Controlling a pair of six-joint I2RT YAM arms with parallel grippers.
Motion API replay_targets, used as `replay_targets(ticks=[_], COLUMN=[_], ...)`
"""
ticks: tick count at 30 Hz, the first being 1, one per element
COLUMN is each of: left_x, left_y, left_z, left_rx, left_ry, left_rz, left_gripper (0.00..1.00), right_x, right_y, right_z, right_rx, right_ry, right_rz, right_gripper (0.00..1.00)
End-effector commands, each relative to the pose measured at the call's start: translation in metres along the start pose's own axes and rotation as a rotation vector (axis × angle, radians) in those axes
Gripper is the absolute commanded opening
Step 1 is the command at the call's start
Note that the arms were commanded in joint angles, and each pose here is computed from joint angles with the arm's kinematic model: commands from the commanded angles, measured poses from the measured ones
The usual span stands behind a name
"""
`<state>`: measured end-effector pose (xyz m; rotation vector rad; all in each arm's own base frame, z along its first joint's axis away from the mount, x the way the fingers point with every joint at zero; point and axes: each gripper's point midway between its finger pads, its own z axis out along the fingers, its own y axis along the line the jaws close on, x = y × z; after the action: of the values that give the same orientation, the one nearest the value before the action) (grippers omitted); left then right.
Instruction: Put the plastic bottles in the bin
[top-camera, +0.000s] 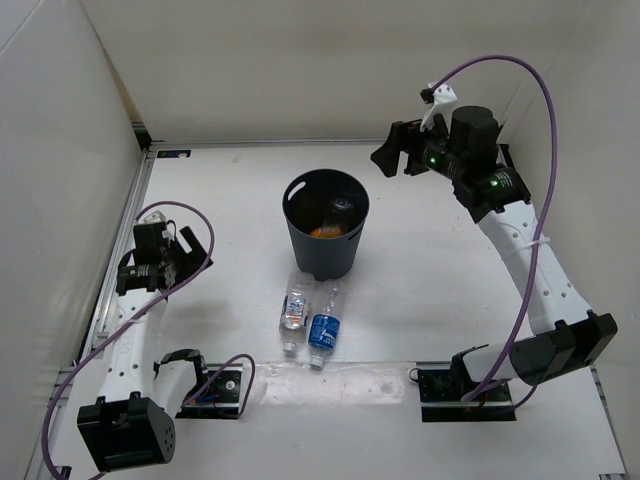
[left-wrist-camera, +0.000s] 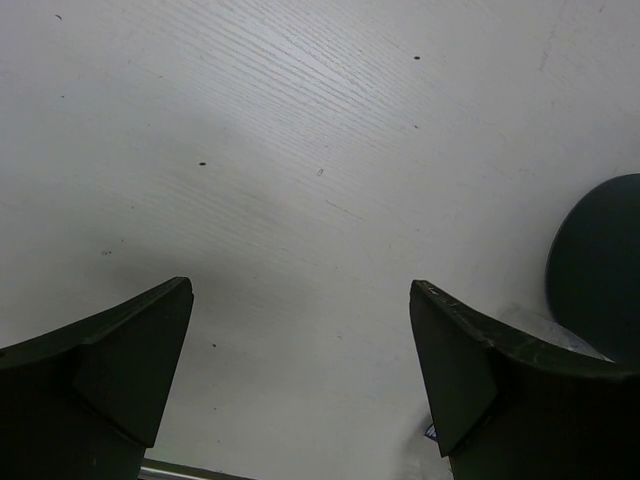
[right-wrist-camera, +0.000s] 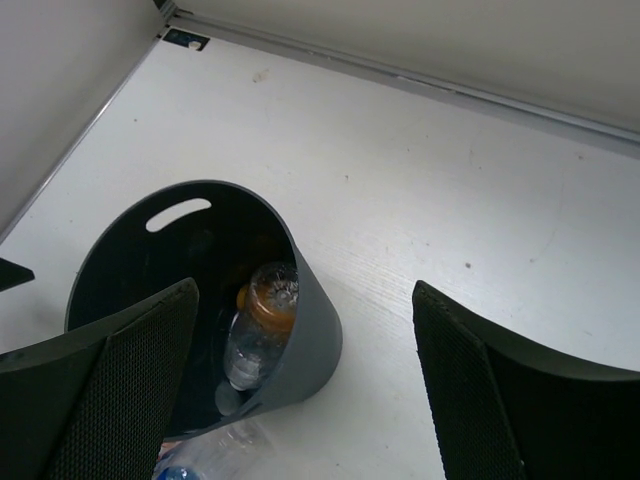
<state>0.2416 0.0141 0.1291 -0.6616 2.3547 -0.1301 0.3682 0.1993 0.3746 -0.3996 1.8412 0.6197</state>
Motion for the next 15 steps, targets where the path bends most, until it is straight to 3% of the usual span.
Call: replay_targets(ticks=[1, 15], left_x=[0.001, 0.002], left_y=[-0.002, -0.002], left_z=[-0.003, -0.005], left_rx=[0.014, 0.014], left_ry=[-0.002, 0.003], left_rz=[0.005, 0.006], left_gripper=[1.00, 1.00], right_x=[-0.004, 0.019], right_y=[-0.003, -0.011], right_z=[-0.011, -0.003], right_rx=[0.033, 0.057], right_ry=[-0.023, 0.051], right_rz=[0.006, 0.052], right_gripper=[0.89, 0.89])
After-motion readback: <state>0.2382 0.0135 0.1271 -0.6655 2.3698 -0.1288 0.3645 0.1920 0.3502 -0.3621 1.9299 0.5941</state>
